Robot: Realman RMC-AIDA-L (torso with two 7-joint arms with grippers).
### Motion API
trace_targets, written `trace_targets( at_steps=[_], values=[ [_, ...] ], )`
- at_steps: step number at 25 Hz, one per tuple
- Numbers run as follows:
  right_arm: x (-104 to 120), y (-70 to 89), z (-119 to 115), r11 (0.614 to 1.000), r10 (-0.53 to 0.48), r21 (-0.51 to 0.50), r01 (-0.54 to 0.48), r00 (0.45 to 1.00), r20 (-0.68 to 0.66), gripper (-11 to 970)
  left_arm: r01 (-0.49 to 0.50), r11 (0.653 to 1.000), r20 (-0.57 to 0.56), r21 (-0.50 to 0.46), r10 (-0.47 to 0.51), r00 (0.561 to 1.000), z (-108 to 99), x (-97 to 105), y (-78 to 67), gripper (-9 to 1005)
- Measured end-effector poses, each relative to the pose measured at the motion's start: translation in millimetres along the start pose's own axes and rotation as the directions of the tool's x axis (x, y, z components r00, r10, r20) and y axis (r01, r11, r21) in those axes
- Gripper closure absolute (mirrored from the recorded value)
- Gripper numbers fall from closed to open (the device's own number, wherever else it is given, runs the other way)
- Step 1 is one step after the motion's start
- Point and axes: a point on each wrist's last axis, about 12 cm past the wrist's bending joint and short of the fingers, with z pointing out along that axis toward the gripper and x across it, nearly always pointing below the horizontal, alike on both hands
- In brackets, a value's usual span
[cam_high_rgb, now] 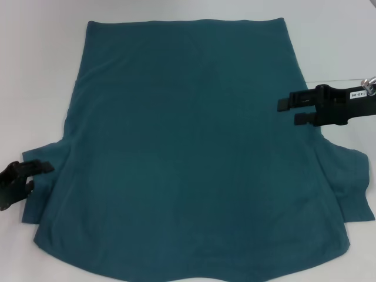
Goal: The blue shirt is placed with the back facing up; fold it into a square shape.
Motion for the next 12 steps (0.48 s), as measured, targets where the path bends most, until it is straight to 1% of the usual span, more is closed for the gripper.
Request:
trace_targets(
  at_steps=[3,6,12],
  values=[
    [0.0,-0.6,-0.3,1.0,0.001,0.002,-0.001,1.0,0.003,230,-0.011,1.0,0.0,-0.002,0.011,1.0,-0.4,-1.6,-0.7,271],
    [0.1,-1.1,-0.7,1.0,0.002,0.002,-0.002,1.0,0.004,230,-0.017,1.0,-0.001,-0.006,0.017,1.0,-1.0,-3.0,-0.8,465],
    [-0.3,-1.8,-1.9,1.0,0.006,0.003,-0.006,1.0,0.009,231,-0.03,0.999,-0.008,-0.02,0.03,1.0,-0.9,-3.1,0.1,744]
  ],
)
